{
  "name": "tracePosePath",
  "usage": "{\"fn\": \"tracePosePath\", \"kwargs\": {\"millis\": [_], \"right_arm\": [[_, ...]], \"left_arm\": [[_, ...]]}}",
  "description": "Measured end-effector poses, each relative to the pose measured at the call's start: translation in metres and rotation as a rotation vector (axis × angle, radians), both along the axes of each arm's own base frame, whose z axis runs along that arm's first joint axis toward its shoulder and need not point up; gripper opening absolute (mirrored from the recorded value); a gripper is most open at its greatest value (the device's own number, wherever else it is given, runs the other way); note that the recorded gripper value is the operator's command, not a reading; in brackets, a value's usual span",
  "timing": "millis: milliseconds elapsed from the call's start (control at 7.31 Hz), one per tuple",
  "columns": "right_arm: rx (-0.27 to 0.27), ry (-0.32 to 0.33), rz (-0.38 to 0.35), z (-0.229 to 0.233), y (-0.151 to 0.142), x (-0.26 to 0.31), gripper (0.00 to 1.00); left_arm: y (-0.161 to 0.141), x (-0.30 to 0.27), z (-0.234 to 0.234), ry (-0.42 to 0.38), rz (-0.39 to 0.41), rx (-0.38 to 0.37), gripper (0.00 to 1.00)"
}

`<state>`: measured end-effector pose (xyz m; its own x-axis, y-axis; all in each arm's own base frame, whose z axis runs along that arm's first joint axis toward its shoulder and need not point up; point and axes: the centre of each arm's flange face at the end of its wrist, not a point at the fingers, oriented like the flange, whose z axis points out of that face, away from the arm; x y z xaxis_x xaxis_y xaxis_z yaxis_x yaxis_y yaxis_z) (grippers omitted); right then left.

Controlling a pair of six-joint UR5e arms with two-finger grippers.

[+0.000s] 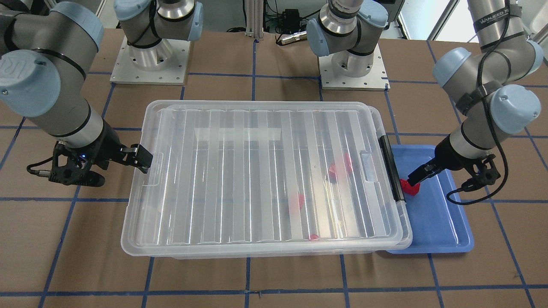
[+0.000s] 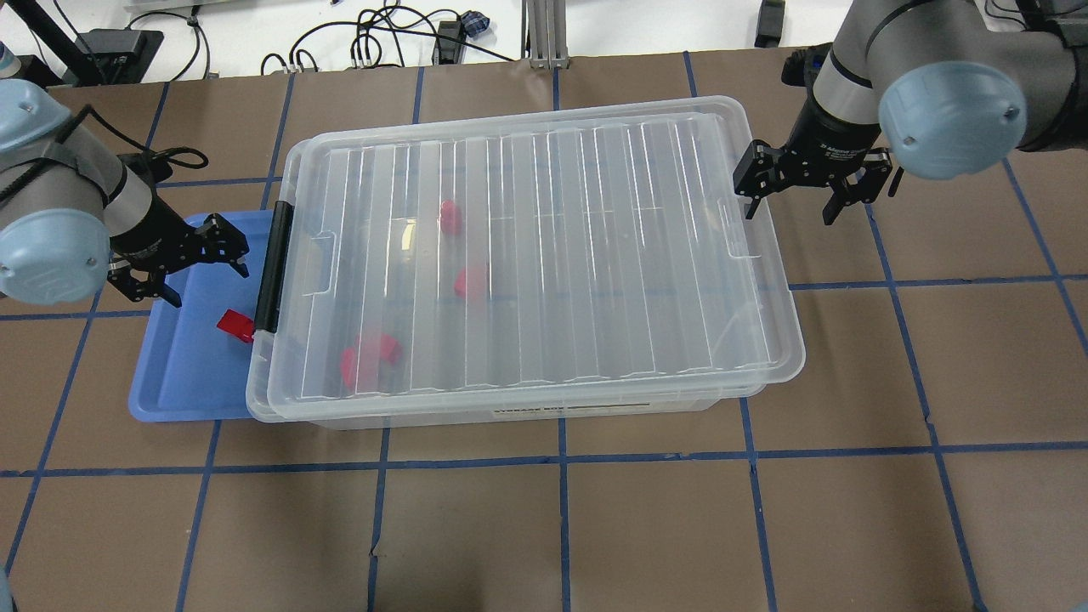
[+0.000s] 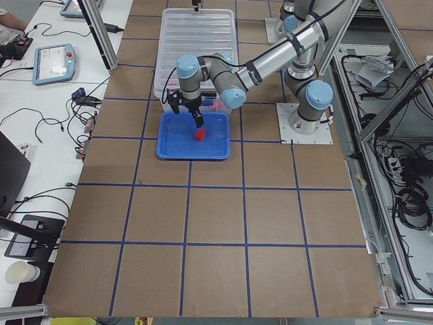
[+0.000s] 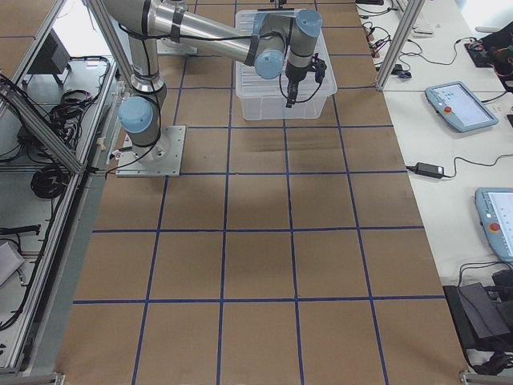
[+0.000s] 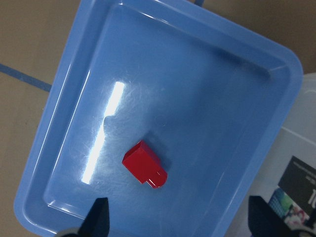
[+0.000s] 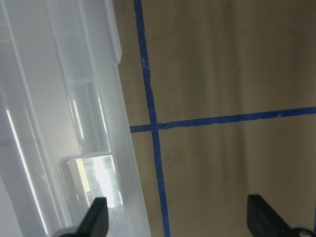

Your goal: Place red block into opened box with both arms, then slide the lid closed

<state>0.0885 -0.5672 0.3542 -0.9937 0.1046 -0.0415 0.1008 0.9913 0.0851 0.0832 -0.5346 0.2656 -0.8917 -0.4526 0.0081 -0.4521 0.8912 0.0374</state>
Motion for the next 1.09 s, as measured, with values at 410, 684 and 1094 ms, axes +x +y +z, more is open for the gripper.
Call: {"fn": "tracePosePath", "kwargs": {"millis": [410, 684, 1094], "right_arm": [[0.010, 0.002, 0.000, -0.008, -0.004, -0.002, 1.00], [0.007, 0.005, -0.009, -0.007, -0.007, -0.008, 1.00], [0.005, 0.008, -0.059, -0.004, -0.011, -0.041, 1.00]], "left_arm": [[0.004, 0.002, -0.036, -0.006, 0.115, 0.002, 1.00], [0.010, 0.007, -0.058, -0.012, 0.142, 0.003, 0.97], [0.017, 0.008, -0.081, -0.023, 0.144, -0.017, 0.45]]}}
